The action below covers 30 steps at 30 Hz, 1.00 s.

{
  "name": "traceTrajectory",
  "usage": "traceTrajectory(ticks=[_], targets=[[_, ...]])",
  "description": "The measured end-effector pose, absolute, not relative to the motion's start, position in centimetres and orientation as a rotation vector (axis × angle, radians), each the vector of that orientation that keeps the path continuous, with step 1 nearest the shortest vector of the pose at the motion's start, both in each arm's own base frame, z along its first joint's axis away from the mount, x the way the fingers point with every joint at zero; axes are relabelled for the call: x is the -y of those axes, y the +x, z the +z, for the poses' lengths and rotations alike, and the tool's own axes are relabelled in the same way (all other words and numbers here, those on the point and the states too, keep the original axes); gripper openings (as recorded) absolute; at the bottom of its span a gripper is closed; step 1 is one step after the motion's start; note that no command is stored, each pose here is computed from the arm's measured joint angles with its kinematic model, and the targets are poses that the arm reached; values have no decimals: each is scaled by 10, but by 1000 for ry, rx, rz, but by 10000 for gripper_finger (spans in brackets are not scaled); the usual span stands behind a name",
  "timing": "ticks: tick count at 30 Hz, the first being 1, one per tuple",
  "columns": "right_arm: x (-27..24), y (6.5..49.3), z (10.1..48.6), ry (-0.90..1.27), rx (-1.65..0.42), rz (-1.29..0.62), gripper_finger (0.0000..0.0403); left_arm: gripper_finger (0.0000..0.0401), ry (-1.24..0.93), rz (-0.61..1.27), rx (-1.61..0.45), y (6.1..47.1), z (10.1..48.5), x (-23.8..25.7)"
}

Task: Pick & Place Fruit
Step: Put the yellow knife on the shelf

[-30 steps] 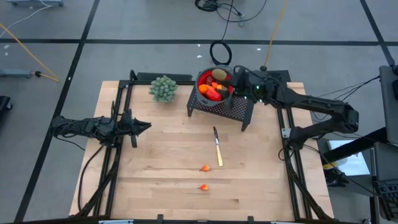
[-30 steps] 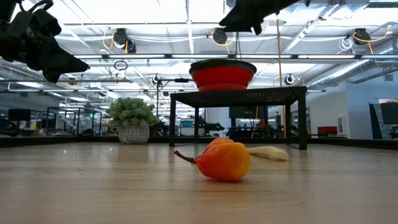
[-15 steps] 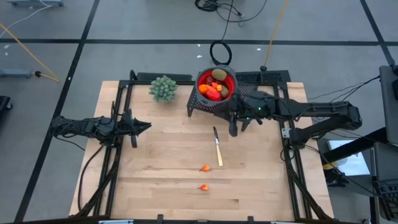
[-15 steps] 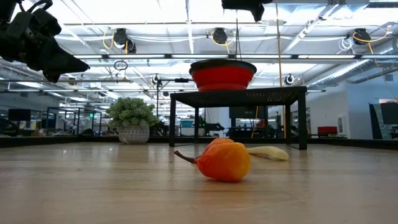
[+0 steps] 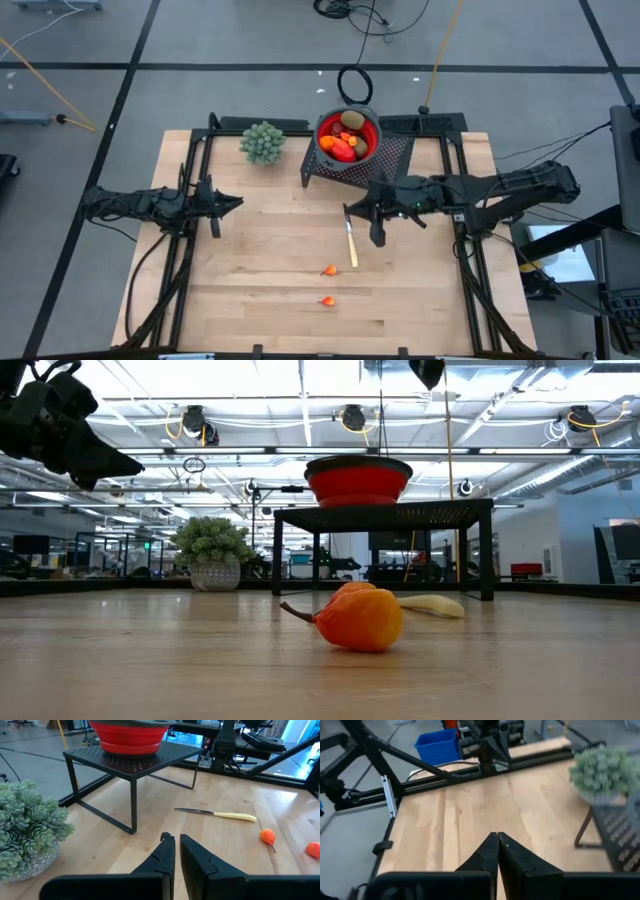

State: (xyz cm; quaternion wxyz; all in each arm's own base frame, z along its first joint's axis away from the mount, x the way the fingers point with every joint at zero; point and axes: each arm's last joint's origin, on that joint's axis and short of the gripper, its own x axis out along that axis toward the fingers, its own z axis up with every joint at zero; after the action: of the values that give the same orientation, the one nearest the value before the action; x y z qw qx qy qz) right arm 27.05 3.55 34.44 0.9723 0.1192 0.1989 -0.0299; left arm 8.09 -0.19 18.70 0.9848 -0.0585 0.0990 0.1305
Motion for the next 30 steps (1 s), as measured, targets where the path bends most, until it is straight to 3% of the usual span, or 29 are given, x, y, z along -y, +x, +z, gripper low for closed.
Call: traceTrajectory(ticks=[19, 30], targets=[[-90, 287, 293, 699, -596, -288, 0, 26, -84, 258, -204, 81, 187, 2], [-101, 306, 265, 813, -773, -400, 0, 26, -63, 256, -207, 81, 187, 2]])
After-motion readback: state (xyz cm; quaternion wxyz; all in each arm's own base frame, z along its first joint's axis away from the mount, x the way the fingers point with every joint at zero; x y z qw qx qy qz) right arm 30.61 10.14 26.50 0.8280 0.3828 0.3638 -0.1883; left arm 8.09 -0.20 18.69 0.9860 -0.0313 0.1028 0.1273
